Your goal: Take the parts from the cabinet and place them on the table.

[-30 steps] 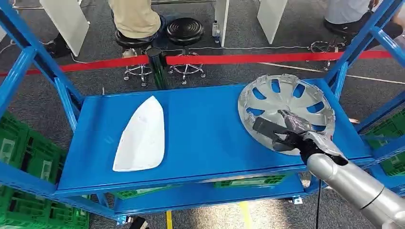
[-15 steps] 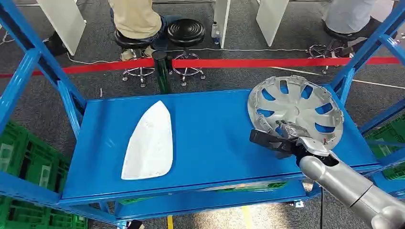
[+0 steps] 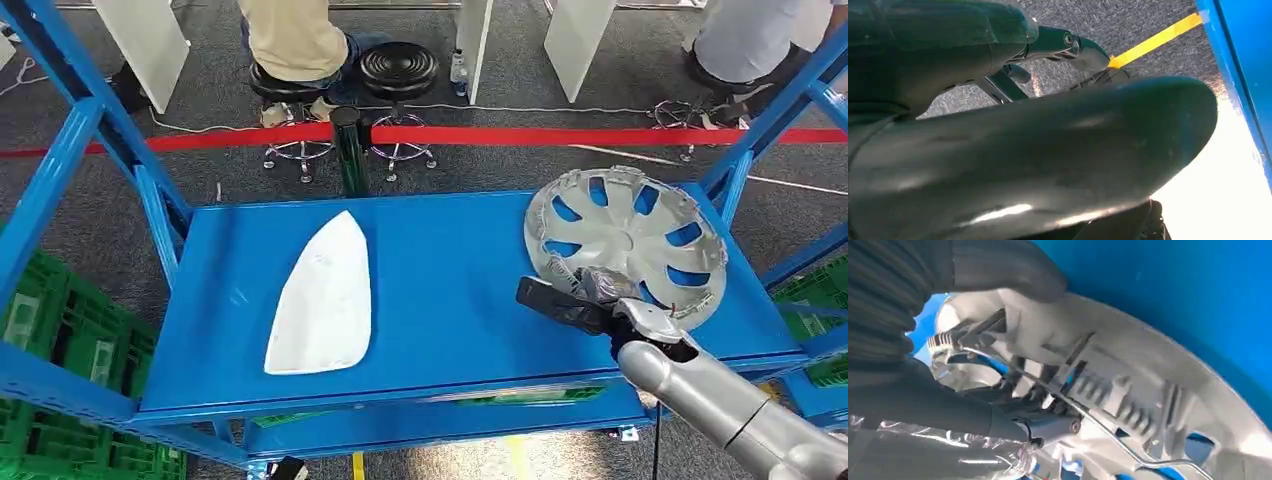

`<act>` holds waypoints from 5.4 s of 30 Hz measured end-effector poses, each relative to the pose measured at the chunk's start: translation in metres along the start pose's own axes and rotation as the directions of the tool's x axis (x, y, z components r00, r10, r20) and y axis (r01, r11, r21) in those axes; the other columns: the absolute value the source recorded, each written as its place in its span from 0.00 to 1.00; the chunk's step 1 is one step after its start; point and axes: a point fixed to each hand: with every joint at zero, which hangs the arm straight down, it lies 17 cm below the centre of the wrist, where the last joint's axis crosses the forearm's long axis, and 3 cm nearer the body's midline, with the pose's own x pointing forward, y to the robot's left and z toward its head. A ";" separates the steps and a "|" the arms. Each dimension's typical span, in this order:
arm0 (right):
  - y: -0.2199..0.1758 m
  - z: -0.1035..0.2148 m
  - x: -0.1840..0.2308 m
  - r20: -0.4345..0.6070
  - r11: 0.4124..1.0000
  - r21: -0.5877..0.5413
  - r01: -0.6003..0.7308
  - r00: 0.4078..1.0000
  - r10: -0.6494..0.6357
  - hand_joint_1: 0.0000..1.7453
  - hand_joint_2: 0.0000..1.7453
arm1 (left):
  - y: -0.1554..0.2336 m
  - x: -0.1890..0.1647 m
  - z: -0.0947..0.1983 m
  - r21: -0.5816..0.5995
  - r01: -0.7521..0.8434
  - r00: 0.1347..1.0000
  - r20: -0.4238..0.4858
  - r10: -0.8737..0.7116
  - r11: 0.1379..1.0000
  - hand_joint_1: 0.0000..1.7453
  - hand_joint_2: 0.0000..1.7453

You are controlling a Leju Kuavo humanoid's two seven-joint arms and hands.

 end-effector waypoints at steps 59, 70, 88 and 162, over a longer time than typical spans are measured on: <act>-0.200 0.129 0.027 0.855 0.087 -0.019 0.996 0.062 -0.516 1.00 1.00 | 0.001 0.018 0.002 0.005 -0.022 0.992 0.128 0.021 1.000 0.00 0.00; -0.209 0.151 -0.005 0.780 -0.282 0.389 0.877 -0.476 -0.405 1.00 1.00 | -0.002 0.019 0.002 0.002 -0.023 0.991 0.132 0.022 1.000 0.00 0.00; -0.241 0.210 0.008 0.612 -0.205 0.738 0.643 -0.765 -0.200 1.00 1.00 | -0.006 0.029 0.003 -0.017 -0.019 0.986 0.167 0.021 1.000 0.00 0.00; -0.305 0.273 0.069 0.789 0.059 0.609 0.791 -0.597 -0.147 1.00 1.00 | 0.031 0.080 0.006 0.068 -0.092 0.932 0.356 0.062 0.993 0.00 1.00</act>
